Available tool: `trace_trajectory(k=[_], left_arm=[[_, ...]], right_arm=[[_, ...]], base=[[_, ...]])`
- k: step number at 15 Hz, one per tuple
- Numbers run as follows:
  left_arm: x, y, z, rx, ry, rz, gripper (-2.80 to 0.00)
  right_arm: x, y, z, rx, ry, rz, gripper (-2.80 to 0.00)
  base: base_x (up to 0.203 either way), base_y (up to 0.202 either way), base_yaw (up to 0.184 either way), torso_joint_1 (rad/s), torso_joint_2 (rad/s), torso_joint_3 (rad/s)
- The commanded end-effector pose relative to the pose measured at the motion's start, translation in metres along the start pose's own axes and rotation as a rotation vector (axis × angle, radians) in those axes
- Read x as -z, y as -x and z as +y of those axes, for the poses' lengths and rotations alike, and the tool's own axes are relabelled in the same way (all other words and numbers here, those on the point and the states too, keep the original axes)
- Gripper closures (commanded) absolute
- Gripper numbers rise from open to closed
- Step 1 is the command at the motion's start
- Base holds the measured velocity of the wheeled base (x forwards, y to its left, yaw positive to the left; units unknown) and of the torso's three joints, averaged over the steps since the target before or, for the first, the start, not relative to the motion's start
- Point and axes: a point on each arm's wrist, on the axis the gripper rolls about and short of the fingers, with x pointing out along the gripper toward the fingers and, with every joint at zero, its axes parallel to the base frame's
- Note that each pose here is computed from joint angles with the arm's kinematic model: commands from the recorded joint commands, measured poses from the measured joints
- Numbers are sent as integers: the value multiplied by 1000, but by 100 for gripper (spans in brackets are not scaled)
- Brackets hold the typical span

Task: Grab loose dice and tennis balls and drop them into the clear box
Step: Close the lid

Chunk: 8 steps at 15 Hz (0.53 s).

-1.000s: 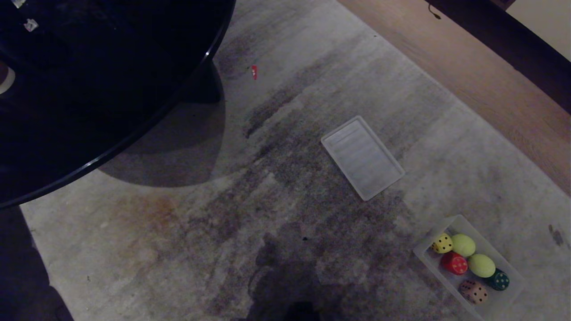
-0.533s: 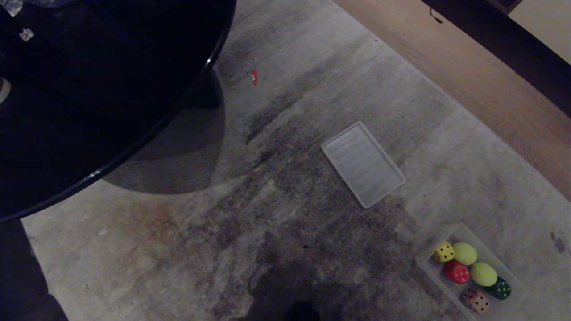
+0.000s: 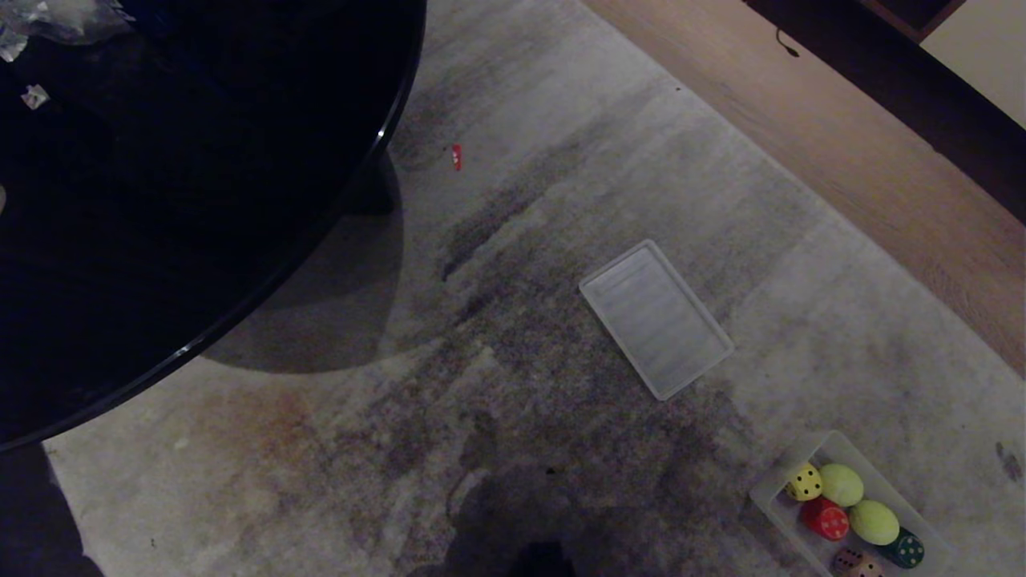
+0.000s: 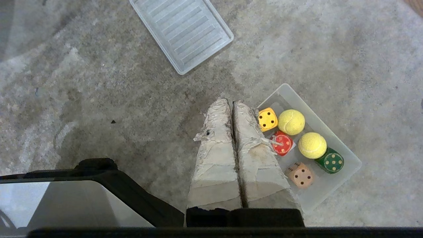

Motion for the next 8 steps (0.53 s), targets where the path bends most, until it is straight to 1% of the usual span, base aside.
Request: trace_trajectory(k=[1,3,8], left_arm=[[0,0,0,-4,3,2,0],[0,0,0,-5,5,2,0],[0,0,0,-5,6,2,0]], right_arm=[[0,0,0,-1,0,2,0],[0,0,0,0,0,2,0],[0,0,0,0,0,1,0]], base=[[0,0,0,0,0,0],[0,0,0,-1,1,-137],[0,0,0,3,4,-195]])
